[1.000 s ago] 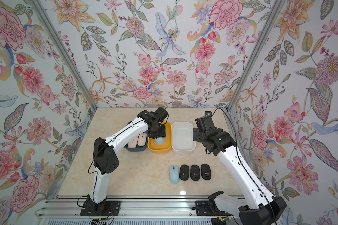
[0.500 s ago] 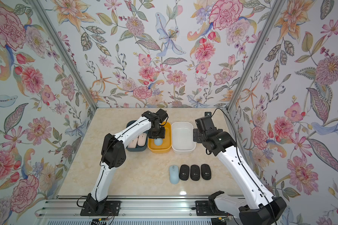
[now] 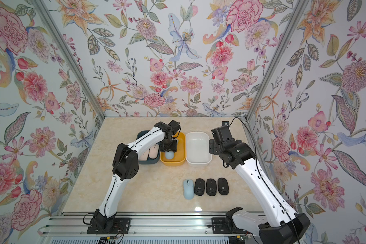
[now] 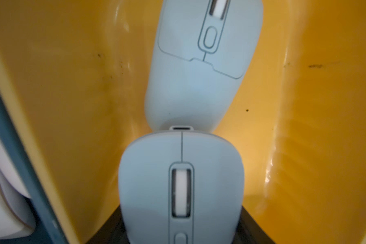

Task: Place the mice by color into the storage box
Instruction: Place the mouse in the storage box.

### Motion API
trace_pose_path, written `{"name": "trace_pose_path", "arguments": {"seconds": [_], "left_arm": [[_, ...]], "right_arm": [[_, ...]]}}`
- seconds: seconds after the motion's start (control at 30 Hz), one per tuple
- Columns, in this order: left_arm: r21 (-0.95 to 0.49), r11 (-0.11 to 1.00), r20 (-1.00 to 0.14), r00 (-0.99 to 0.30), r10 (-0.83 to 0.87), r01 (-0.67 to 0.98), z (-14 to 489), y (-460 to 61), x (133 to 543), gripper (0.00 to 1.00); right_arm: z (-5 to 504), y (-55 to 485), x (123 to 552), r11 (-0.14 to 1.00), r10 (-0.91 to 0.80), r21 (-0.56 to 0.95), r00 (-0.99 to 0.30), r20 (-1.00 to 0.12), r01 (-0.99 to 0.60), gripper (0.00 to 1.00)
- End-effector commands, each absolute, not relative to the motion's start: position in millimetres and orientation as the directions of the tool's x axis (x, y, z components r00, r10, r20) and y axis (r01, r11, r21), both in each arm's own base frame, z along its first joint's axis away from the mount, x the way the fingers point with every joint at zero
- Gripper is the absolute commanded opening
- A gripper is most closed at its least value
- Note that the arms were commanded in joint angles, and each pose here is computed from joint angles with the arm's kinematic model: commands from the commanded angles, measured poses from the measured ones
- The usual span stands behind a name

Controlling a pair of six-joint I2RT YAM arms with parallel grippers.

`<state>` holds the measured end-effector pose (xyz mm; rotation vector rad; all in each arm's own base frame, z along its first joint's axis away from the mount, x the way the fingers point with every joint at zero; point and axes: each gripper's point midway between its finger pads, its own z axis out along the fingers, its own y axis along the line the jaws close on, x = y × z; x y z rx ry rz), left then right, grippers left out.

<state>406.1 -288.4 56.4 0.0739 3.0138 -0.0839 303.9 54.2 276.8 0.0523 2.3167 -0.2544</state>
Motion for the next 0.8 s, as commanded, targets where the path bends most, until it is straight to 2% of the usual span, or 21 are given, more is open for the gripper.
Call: {"name": "trace_pose_path", "arguments": {"seconds": [0.0,0.3,0.4,0.5,0.77], "left_arm": [[-0.046,0.997,-0.092,-0.994,0.06,0.064,45,-286,407,0.54],[-0.042,0.997,-0.089,-0.995,0.055,0.059,43,-285,407,0.6],[-0.052,0.997,-0.097,-0.994,0.051,0.057,48,-287,407,0.69],[-0.066,0.996,-0.12,-0.991,0.052,0.061,60,-289,408,0.73],[-0.113,0.991,-0.217,-0.975,0.044,0.07,120,-296,402,0.76]], "right_arm": [[272,49,301,0.974,-0.048,-0.19,-0.699,-0.714,0.127,0.99],[270,45,296,0.972,-0.043,-0.193,-0.698,-0.715,0.137,0.99],[268,44,294,0.972,-0.04,-0.189,-0.699,-0.714,0.138,0.99],[269,44,293,0.973,-0.037,-0.185,-0.696,-0.717,0.138,0.99],[273,45,293,0.975,-0.03,-0.171,-0.684,-0.729,0.14,0.99]]}}
